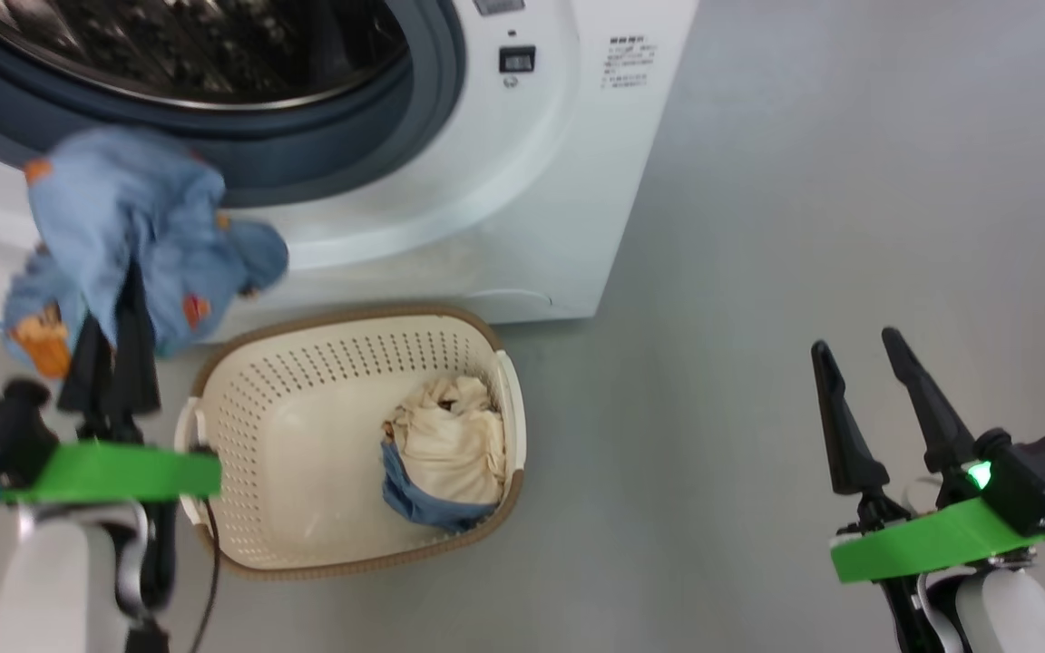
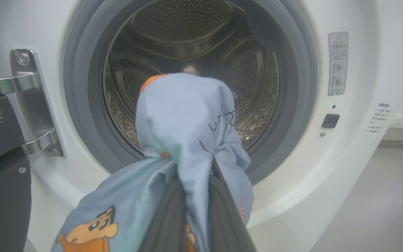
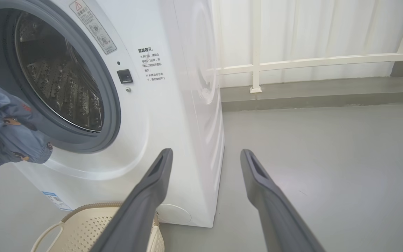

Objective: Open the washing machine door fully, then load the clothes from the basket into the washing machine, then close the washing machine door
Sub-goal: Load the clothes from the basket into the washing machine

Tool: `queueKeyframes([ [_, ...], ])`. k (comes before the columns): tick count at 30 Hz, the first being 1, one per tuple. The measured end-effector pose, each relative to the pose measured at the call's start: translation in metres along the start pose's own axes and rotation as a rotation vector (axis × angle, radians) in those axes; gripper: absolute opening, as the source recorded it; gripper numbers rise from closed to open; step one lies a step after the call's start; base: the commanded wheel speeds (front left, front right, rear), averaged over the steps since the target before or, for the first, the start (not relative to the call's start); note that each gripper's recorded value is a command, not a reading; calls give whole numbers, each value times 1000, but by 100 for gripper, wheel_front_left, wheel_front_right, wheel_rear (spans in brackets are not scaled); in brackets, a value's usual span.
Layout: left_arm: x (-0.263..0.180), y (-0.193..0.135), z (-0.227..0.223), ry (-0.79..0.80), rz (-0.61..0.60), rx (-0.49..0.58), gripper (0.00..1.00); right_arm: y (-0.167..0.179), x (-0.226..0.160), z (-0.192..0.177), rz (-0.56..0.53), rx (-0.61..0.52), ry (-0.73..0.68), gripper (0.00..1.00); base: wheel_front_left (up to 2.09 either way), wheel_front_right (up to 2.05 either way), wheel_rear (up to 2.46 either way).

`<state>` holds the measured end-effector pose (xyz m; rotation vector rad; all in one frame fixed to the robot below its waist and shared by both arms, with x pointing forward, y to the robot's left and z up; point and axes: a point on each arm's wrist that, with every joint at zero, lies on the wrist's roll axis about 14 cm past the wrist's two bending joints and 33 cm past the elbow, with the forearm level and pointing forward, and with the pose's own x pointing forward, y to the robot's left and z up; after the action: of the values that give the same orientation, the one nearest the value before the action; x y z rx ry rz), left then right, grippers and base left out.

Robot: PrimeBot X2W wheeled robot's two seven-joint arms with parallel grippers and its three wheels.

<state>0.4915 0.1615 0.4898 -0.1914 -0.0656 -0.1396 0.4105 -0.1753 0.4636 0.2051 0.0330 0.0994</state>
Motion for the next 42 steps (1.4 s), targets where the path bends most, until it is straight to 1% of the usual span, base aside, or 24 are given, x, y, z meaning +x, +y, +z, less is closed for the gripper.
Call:
queueKeyframes([
  [6,55,1,1,-30,-25,14,0,-5,16,-12,-14,1,20,100,0,0,0],
  [8,71,1,-4,-22,-28,10,0,-6,19,-16,-21,5,28,100,0,0,0],
  [9,71,1,-4,-22,-28,10,0,-6,19,-16,-21,5,28,100,0,0,0],
  [10,85,-1,-10,-13,-29,-20,0,-8,22,-20,-27,7,33,100,0,0,0],
  [11,85,-1,-10,-13,-29,-20,0,-8,22,-20,-27,7,33,100,0,0,0],
  [12,99,-1,-16,-1,-37,-18,0,-11,24,-22,-35,2,39,100,0,0,0],
  [18,138,-3,-28,31,-52,-14,0,-18,28,-29,-50,-6,55,100,0,0,0],
  [23,164,-9,-40,65,-58,-20,0,-24,25,-36,-75,-5,75,100,0,0,0],
  [28,189,-8,-38,66,-63,8,0,-25,30,-36,-79,-4,70,100,0,0,0],
  [34,215,-18,-35,47,-90,15,0,-32,29,-40,-102,-13,83,100,0,0,0],
  [37,225,-13,-32,27,-76,-7,0,-37,27,-42,-116,-19,90,100,0,0,0],
  [40,231,-10,-37,27,-75,2,0,-41,27,-40,-128,-29,86,100,0,0,0],
  [41,232,-11,-40,32,-77,5,21,-43,26,-40,-133,-31,88,100,0,0,0],
  [42,232,-12,-45,41,-81,13,50,-44,25,-40,-138,-32,91,100,0,0,0],
])
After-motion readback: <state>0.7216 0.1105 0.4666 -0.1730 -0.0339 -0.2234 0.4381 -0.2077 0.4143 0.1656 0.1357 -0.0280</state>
